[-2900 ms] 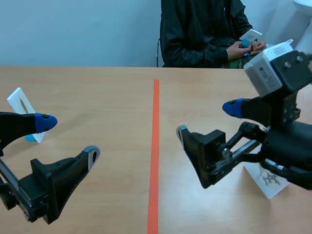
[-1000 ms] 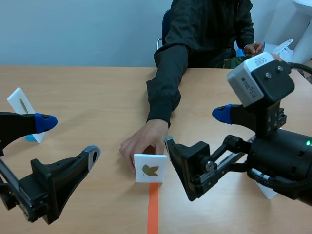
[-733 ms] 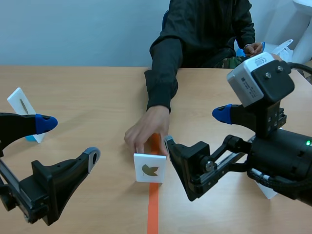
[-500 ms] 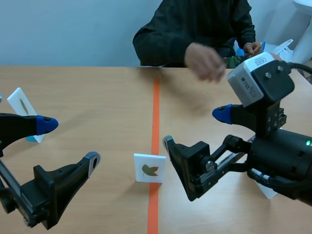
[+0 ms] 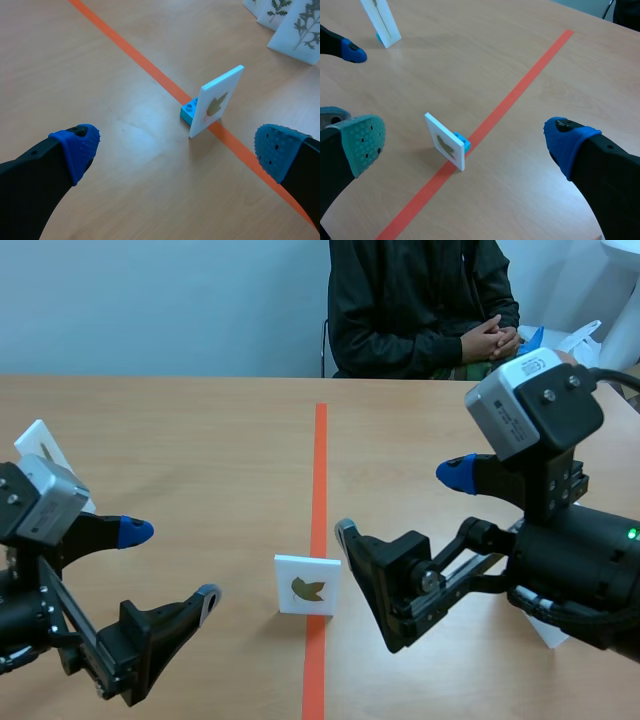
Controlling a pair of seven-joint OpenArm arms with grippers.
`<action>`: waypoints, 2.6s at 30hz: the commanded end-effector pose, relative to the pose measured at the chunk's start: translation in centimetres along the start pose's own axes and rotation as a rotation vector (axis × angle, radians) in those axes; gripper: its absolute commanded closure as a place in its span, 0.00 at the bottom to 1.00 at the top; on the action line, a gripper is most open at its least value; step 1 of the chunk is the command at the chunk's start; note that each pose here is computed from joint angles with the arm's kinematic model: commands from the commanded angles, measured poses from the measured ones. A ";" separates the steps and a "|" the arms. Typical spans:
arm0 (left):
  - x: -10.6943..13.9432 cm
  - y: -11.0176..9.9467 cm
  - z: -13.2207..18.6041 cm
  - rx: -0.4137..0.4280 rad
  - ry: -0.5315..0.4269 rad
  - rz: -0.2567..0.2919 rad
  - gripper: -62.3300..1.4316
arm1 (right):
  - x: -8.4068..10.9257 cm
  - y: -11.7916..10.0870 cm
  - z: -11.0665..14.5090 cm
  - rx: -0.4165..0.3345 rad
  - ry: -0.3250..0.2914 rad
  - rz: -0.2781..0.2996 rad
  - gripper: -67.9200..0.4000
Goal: Sort the leaf by its shape. The table is split by an orange tape line. A compound leaf with several leaflets goes to the left side, a simple leaf with one blade goes to the right side. Return to the home posture when a red brick is placed on the table.
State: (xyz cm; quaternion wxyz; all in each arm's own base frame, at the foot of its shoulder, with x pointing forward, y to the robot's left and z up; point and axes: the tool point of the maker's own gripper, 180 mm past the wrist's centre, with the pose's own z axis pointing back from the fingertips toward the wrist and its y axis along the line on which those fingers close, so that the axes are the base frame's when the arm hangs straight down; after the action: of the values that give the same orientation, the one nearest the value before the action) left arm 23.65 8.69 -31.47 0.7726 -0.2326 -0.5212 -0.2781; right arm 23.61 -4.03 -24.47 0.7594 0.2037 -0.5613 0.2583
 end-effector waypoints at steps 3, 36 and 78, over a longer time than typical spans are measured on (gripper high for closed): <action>0.6 -0.8 -1.2 -0.053 -0.046 -0.033 0.00 | 0.7 -0.6 0.0 -0.015 -0.025 0.015 0.00; -2.2 -4.6 -9.7 -0.230 -0.070 -0.132 0.00 | 0.6 -0.6 0.0 -0.016 -0.023 0.020 0.00; -1.4 -4.1 -9.9 -0.140 -0.098 -0.147 0.91 | 0.5 -0.6 0.0 -0.016 -0.016 0.019 0.00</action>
State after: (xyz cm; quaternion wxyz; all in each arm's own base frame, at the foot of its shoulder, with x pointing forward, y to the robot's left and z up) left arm 26.34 -0.66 -37.83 0.7188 -0.2586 -0.5279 -0.3710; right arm 23.61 -4.07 -24.57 0.7598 0.1991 -0.5605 0.2624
